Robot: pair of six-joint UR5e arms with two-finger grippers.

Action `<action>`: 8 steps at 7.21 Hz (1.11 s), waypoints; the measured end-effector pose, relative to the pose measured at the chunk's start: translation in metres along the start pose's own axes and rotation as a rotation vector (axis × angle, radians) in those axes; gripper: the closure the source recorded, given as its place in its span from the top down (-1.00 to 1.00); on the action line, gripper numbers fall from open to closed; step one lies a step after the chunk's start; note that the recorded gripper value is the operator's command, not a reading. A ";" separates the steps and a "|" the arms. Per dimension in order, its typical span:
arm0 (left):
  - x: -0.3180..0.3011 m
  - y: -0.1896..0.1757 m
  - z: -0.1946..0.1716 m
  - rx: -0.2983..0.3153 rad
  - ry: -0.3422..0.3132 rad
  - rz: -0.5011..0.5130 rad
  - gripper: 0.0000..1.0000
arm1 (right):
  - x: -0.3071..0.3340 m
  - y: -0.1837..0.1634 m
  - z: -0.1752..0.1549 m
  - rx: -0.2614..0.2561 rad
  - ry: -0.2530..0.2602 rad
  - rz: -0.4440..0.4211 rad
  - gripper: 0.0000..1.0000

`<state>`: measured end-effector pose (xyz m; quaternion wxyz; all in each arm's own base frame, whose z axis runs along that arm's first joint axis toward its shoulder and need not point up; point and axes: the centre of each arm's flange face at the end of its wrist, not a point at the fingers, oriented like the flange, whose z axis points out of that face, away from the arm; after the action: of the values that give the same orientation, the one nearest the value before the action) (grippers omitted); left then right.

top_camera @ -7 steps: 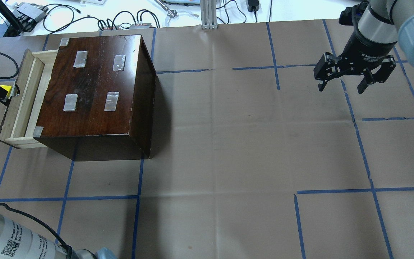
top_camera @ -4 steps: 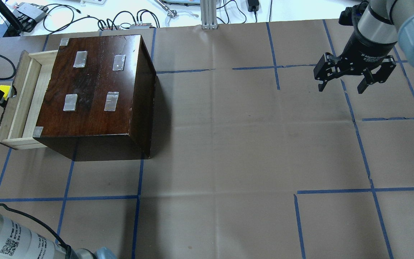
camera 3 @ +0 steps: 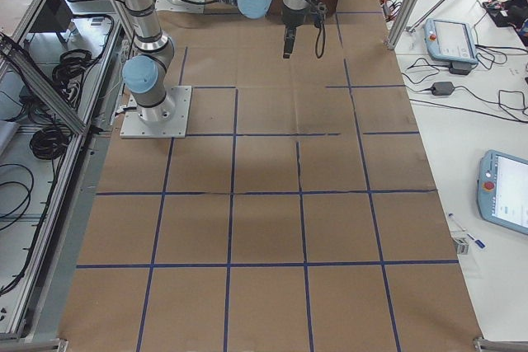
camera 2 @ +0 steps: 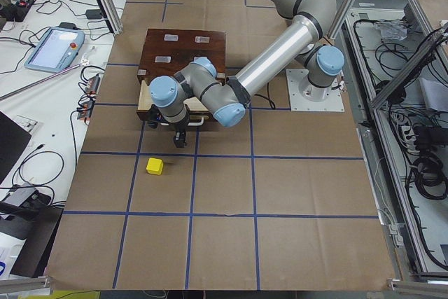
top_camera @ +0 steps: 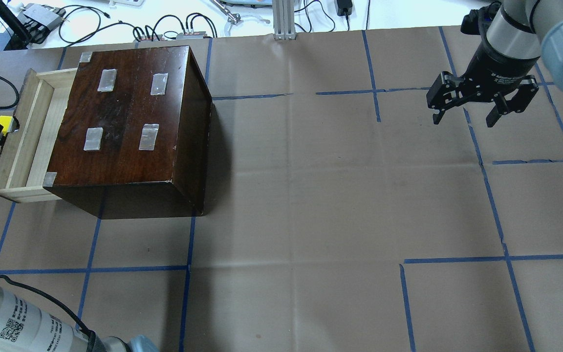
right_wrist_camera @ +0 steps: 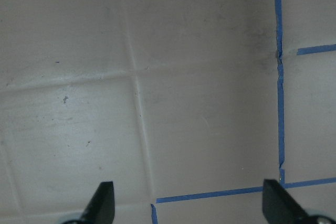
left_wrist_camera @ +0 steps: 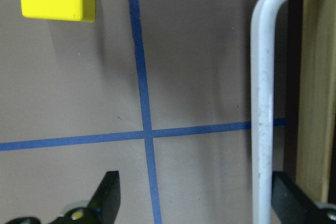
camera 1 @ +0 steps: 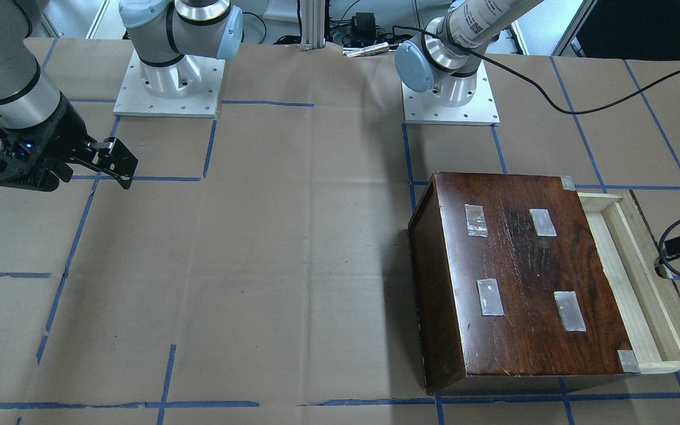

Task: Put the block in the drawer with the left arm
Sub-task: 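Release the handle and lower the left gripper over the yellow cube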

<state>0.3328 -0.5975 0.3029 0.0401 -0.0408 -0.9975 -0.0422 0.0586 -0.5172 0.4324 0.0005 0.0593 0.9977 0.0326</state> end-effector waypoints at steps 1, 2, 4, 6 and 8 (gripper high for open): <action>-0.002 0.001 -0.001 -0.001 -0.003 0.001 0.95 | 0.000 0.000 0.000 0.000 0.000 0.000 1.00; -0.004 0.002 -0.002 -0.002 -0.008 0.003 0.95 | 0.000 0.000 0.000 0.001 0.000 0.001 1.00; -0.007 0.002 -0.005 0.001 -0.015 0.005 0.96 | 0.000 0.000 0.000 0.000 0.000 0.001 1.00; -0.013 -0.002 -0.013 0.014 -0.029 0.004 0.97 | 0.000 0.000 0.000 0.000 0.000 0.000 1.00; -0.031 -0.019 -0.017 0.035 -0.048 0.011 0.97 | 0.000 0.000 0.000 0.000 0.000 0.001 1.00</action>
<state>0.3634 -0.6207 0.3161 0.0172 -0.0465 -0.9985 -0.0234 0.0586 -0.5173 0.4325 0.0005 0.0596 0.9977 0.0326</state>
